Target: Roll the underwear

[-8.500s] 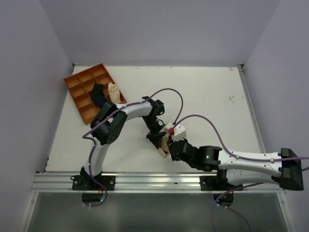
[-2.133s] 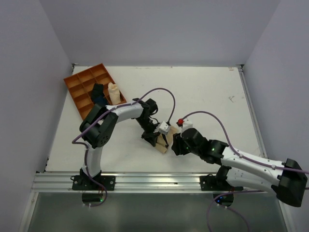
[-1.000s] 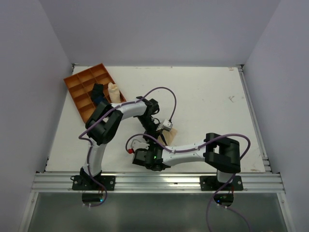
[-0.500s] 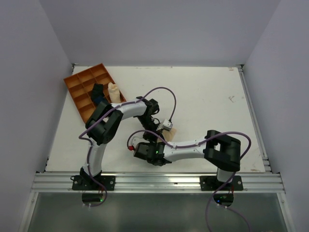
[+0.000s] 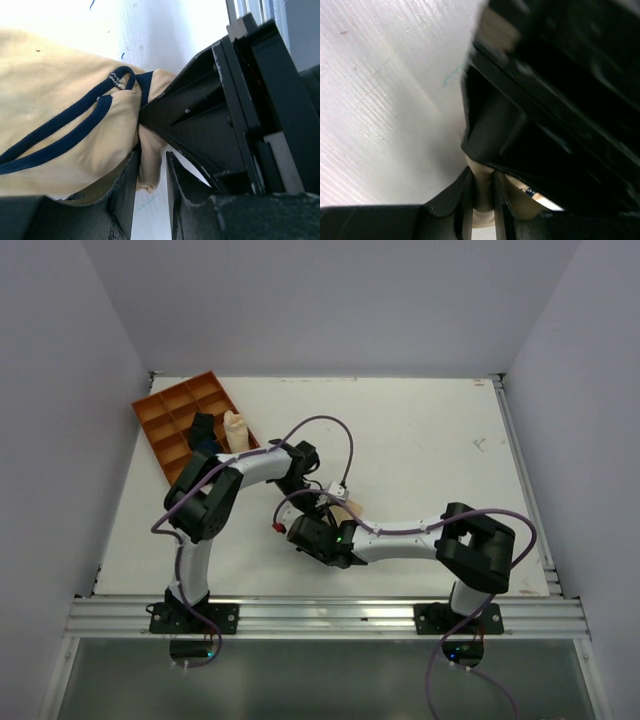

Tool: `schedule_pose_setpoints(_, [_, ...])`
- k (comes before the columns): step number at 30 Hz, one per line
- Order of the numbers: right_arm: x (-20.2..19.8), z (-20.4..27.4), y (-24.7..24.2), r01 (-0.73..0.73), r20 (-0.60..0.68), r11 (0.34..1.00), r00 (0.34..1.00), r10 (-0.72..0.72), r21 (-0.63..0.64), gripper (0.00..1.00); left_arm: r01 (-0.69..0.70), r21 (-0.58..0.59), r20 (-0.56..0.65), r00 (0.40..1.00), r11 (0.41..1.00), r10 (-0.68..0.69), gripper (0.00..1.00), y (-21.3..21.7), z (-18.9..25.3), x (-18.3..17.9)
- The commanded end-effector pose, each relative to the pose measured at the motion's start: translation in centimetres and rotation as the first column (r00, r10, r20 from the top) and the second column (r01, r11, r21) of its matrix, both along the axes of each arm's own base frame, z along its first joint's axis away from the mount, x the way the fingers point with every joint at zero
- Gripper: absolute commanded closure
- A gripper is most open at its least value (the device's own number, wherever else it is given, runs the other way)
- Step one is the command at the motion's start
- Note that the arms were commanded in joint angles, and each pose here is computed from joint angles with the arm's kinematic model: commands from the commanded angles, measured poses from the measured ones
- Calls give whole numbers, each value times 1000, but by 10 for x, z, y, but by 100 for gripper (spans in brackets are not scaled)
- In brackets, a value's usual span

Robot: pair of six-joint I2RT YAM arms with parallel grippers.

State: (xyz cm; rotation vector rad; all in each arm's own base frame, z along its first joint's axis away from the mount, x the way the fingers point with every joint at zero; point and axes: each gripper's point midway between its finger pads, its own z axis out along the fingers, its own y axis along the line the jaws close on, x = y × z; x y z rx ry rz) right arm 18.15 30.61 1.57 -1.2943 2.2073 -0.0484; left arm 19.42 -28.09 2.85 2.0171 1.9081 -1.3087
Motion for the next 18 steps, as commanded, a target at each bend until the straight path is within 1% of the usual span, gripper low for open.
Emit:
schedule_pose_setpoints(1, [-20, -30, -7, 26, -145, 999, 989, -22, 28, 78, -21, -42, 30, 999, 999, 22, 67, 3, 13, 2])
schedule_pose_setpoints(4, [-20, -31, -12, 45, -157, 999, 987, -39, 31, 79, -57, -35, 70, 996, 998, 59, 67, 6, 17, 8])
schedule_pose_setpoints(8, [-25, -29, -7, 35, -185, 997, 982, -22, 68, 79, -106, -59, 108, 988, 993, 112, 65, 4, 27, 21])
schedule_pose_setpoints(12, [-26, -31, -6, 33, -192, 997, 981, -20, 66, 80, -94, -119, 89, 991, 988, 105, 63, -3, 36, 19])
schedule_pose_setpoints(14, [-27, -33, -7, 33, -202, 997, 979, -19, 65, 80, -101, -105, 96, 989, 989, 111, 64, -2, 34, 20])
schedule_pose_setpoints(17, [-29, -36, -8, 41, -216, 996, 976, -23, 75, 80, -152, -76, 120, 980, 985, 161, 64, 5, 34, 29])
schedule_pose_setpoints(18, [-29, -37, -8, 46, -222, 996, 975, -27, 78, 80, -189, -77, 120, 973, 979, 197, 64, 10, 34, 35])
